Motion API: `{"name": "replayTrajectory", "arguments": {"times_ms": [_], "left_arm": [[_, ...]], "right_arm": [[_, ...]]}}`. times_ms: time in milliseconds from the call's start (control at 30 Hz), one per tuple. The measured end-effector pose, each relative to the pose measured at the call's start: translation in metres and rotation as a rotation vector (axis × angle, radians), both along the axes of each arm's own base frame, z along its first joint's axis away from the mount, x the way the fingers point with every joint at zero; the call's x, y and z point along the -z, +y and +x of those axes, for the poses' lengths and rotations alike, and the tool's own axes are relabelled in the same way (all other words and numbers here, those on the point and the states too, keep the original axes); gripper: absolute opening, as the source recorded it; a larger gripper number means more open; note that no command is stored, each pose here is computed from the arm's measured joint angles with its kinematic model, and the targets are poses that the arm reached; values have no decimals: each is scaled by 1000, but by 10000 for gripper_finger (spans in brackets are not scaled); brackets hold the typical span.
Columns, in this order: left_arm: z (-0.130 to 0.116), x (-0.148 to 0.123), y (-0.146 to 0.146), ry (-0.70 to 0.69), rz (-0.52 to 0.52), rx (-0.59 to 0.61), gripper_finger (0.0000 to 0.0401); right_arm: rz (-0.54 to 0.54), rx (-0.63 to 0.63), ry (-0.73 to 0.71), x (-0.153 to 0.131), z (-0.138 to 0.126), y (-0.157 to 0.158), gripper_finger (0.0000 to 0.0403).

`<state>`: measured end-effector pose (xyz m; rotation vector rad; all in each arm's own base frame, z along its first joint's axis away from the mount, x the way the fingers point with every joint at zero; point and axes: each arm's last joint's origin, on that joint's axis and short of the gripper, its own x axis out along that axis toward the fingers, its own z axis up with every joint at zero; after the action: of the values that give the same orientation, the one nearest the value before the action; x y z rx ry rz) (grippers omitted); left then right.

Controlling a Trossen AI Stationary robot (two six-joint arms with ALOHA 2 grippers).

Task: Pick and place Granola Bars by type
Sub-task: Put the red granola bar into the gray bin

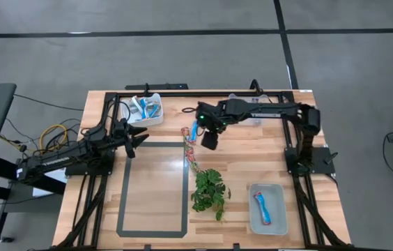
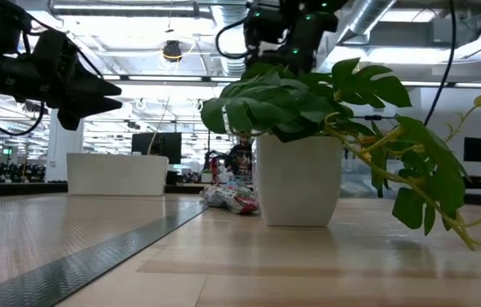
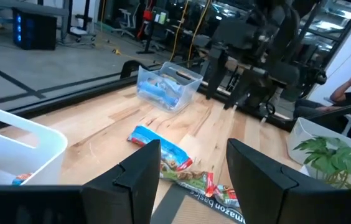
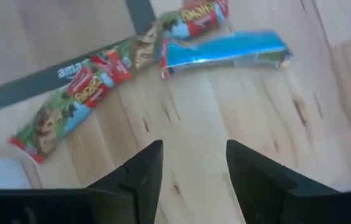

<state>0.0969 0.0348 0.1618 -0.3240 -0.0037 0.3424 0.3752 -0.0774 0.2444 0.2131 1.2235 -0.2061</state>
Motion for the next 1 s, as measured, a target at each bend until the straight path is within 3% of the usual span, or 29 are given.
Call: {"name": "replayTrajectory", "arguments": {"times_ms": [200,433,767,1000], "left_arm": [[0,0,0,0,0,0,176],[0,0,0,0,0,0,176],[0,0,0,0,0,1,176],[0,0,0,0,0,1,176]], "right_arm": [[69,133,7,7,25,-1,174],[193,164,-7,11,50,19,174],[240,238,120,37,66,59,201],[268,206,148,52,80,77,229]]}}
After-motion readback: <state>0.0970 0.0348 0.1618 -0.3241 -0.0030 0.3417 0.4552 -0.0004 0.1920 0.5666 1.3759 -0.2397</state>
